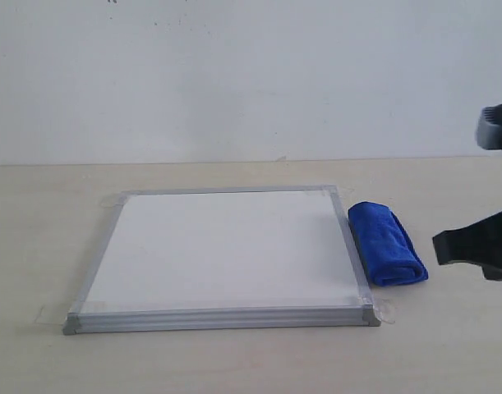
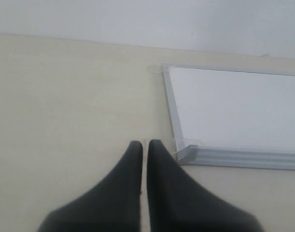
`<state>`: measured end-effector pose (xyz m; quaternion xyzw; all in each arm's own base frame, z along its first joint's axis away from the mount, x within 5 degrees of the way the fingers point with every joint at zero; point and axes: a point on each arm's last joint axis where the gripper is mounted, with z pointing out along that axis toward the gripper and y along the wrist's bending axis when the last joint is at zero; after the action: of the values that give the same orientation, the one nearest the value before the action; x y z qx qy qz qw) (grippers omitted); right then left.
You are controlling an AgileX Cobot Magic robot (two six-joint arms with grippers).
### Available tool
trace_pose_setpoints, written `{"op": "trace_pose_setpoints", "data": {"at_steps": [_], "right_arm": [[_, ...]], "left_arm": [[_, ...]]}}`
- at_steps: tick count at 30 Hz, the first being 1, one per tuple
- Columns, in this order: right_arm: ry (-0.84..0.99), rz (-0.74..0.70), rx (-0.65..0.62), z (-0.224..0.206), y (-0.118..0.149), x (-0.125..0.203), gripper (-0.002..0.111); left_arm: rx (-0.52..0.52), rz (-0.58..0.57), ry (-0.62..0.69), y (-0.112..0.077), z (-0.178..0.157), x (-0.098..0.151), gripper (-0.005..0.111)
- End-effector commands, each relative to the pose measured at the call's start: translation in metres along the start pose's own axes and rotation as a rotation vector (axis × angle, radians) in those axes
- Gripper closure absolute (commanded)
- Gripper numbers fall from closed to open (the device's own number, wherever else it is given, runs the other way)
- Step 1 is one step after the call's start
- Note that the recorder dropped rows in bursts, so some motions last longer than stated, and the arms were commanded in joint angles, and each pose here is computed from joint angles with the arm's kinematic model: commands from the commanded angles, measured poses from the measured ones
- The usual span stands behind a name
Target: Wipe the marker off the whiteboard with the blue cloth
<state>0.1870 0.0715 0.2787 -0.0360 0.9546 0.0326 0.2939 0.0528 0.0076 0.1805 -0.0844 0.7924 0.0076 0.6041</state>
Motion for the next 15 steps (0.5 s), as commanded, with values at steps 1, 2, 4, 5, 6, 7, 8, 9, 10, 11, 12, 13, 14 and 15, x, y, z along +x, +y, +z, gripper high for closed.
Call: {"op": "trace_pose_setpoints", "data": {"at_steps": [1,2,4,5,6,7,8,9,10,11,12,13,14,15], "right_arm": [[-0.035,0.018,-0.003,-0.021,-0.006,0.007,0.108],[-0.046,0.020,-0.007,-0.023,-0.007,0.007,0.108],[-0.067,0.023,-0.015,-0.027,-0.007,0.007,0.108],[-0.070,0.023,-0.016,-0.028,-0.008,0.007,0.108],[-0.074,0.024,-0.017,-0.029,-0.008,0.007,0.108],[-0.078,0.025,-0.019,-0.030,-0.008,0.007,0.108],[-0.080,0.025,-0.019,-0.031,-0.008,0.007,0.108],[-0.090,0.025,-0.024,-0.031,-0.008,0.007,0.108],[-0.101,0.022,-0.028,-0.031,-0.008,0.006,0.108],[-0.110,0.020,-0.030,-0.032,-0.007,0.005,0.108],[-0.119,0.022,-0.035,-0.032,-0.007,0.004,0.108],[-0.136,0.034,-0.050,-0.030,-0.006,0.005,0.108],[-0.196,0.048,-0.076,-0.032,-0.008,0.006,0.108],[-0.266,0.069,-0.122,-0.037,-0.008,0.008,0.108]], "left_arm": [[0.009,-0.015,-0.004,-0.001,0.000,-0.001,0.103],[0.009,-0.015,-0.004,-0.001,0.000,-0.001,0.103],[0.009,-0.015,-0.004,-0.001,0.000,-0.001,0.103],[0.009,-0.015,-0.004,-0.001,0.000,-0.001,0.103],[0.009,-0.015,-0.004,-0.001,0.000,-0.001,0.103],[0.009,-0.015,-0.004,-0.001,0.000,-0.001,0.103],[0.009,-0.015,-0.004,-0.001,0.000,-0.001,0.103],[0.009,-0.015,-0.004,-0.001,0.000,-0.001,0.103],[0.009,-0.015,-0.004,-0.001,0.000,-0.001,0.103],[0.009,-0.015,-0.004,-0.001,0.000,-0.001,0.103],[0.009,-0.015,-0.004,-0.001,0.000,-0.001,0.103],[0.009,-0.015,-0.004,-0.001,0.000,-0.001,0.103],[0.009,-0.015,-0.004,-0.001,0.000,-0.001,0.103],[0.009,-0.015,-0.004,-0.001,0.000,-0.001,0.103]]}}
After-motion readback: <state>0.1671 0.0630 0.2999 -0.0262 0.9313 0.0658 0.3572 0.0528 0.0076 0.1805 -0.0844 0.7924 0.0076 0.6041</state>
